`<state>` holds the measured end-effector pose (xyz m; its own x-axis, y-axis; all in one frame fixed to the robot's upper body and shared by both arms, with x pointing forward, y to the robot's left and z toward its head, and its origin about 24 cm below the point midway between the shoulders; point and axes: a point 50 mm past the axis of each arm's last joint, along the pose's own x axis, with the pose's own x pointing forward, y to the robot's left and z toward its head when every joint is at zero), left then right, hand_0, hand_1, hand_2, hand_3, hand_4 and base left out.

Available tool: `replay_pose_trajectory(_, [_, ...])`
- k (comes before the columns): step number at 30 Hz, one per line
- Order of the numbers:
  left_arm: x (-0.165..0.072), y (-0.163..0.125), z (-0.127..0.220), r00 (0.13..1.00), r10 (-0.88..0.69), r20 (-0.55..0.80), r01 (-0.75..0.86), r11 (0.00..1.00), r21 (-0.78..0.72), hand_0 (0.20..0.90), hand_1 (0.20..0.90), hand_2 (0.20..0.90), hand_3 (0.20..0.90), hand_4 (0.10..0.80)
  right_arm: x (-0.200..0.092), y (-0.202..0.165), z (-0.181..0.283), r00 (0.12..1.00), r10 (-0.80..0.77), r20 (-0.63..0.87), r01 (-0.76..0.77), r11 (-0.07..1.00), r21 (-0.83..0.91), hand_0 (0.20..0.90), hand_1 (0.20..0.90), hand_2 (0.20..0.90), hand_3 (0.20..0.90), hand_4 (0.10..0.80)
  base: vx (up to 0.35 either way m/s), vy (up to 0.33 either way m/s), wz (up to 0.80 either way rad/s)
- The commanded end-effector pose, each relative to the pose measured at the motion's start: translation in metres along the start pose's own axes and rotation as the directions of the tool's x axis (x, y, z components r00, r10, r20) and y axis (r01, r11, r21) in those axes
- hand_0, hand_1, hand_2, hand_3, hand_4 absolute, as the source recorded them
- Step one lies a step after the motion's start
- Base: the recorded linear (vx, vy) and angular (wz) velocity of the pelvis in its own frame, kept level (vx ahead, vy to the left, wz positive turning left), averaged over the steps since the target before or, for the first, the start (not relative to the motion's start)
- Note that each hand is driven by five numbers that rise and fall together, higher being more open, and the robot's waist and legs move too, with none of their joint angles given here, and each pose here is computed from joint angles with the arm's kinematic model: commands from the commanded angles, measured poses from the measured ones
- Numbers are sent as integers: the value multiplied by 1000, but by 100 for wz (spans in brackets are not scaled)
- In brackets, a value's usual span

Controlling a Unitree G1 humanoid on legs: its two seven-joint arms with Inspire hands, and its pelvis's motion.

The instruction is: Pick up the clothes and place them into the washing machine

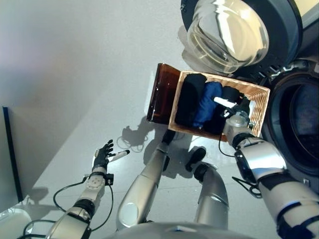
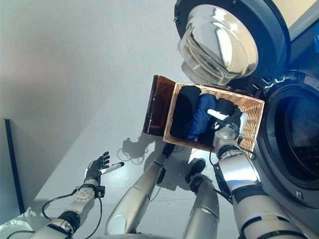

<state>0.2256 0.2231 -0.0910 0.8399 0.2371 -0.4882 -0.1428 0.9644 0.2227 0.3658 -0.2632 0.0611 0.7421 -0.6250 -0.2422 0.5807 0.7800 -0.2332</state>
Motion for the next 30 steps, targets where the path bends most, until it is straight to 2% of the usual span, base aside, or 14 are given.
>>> replay_pose_trajectory(1, [-6,21,-9,996,89,9,-89,996,30,900,900,900,900,800,10,-31,16,987,-147,63,148,989,3,900,900,900,900,800,-17,43,-1])
replay_pose_trajectory(4, [-6,21,-10,996,91,7,-91,995,31,900,900,900,900,800,9,-29,13,988,-145,59,146,989,-16,900,900,900,900,800,-4,12,-1])
replay_pose_trajectory(6, [-7,21,-10,996,93,14,-93,995,29,900,900,900,900,800,9,-28,13,988,-145,59,146,989,-13,713,713,713,713,667,0,0,0])
replay_pose_trajectory(7, [-7,21,-11,995,95,11,-96,995,24,900,900,900,900,800,9,-27,13,988,-145,60,146,989,-5,356,356,356,356,412,-14,30,-3])
replay_pose_trajectory(8, [-8,21,-11,995,98,9,-98,995,22,900,900,900,900,800,8,-26,14,988,-145,62,145,989,3,200,200,200,200,300,-9,30,-3])
replay_pose_trajectory(30, [-10,35,-19,985,170,-27,-170,985,-7,900,900,900,900,800,-4,10,25,990,-45,131,36,997,64,200,200,200,200,300,-2,4,-1])
